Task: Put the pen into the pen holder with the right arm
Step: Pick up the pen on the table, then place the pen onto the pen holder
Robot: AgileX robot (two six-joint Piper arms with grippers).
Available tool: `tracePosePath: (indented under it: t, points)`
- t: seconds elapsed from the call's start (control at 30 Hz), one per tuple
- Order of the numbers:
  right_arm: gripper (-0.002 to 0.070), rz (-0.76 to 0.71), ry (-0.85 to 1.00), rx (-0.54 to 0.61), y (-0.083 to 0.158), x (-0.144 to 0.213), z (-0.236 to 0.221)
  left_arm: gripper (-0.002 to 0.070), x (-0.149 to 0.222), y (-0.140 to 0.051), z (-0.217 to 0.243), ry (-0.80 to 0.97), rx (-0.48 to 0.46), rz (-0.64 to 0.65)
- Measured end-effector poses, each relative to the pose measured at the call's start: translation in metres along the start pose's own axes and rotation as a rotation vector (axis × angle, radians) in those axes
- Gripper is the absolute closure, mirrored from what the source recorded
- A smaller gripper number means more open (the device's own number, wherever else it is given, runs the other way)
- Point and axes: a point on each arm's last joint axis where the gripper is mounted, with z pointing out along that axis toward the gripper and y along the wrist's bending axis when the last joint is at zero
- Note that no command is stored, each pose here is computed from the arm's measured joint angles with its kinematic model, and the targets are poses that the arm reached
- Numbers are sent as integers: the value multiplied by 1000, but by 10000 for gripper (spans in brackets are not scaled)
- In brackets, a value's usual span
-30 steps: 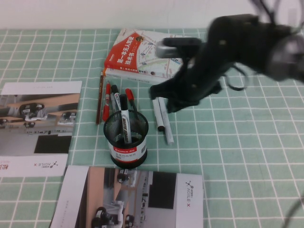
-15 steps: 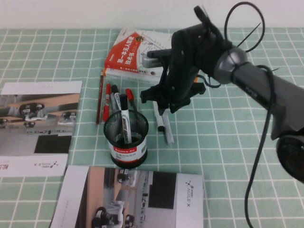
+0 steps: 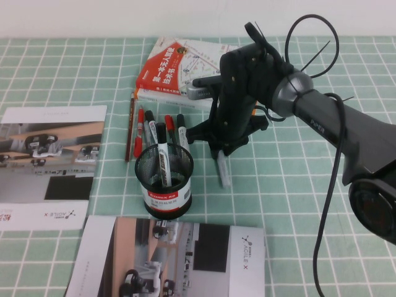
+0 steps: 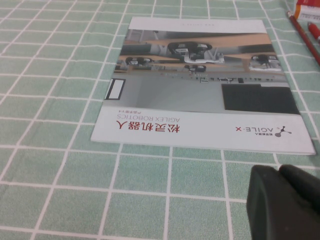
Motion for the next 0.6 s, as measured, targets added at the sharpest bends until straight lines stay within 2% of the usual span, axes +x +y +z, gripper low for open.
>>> tracePosePath:
  t: [0.1, 0.27, 0.37, 0.5, 0.6]
  points:
    - [563, -2, 10, 7, -1, 1, 1, 679, 0, 0, 0, 0, 0, 0]
    - [561, -8, 6, 19, -2, 0, -2, 679, 0, 0, 0, 0, 0, 0]
    - [561, -31, 7, 69, -7, 2, -11, 679, 0, 0, 0, 0, 0, 0]
    - [561, -61, -42, 87, -10, 12, -50, 679, 0, 0, 0, 0, 0, 0]
    - [561, -89, -224, 32, -6, 26, -94, 679, 0, 0, 0, 0, 0, 0]
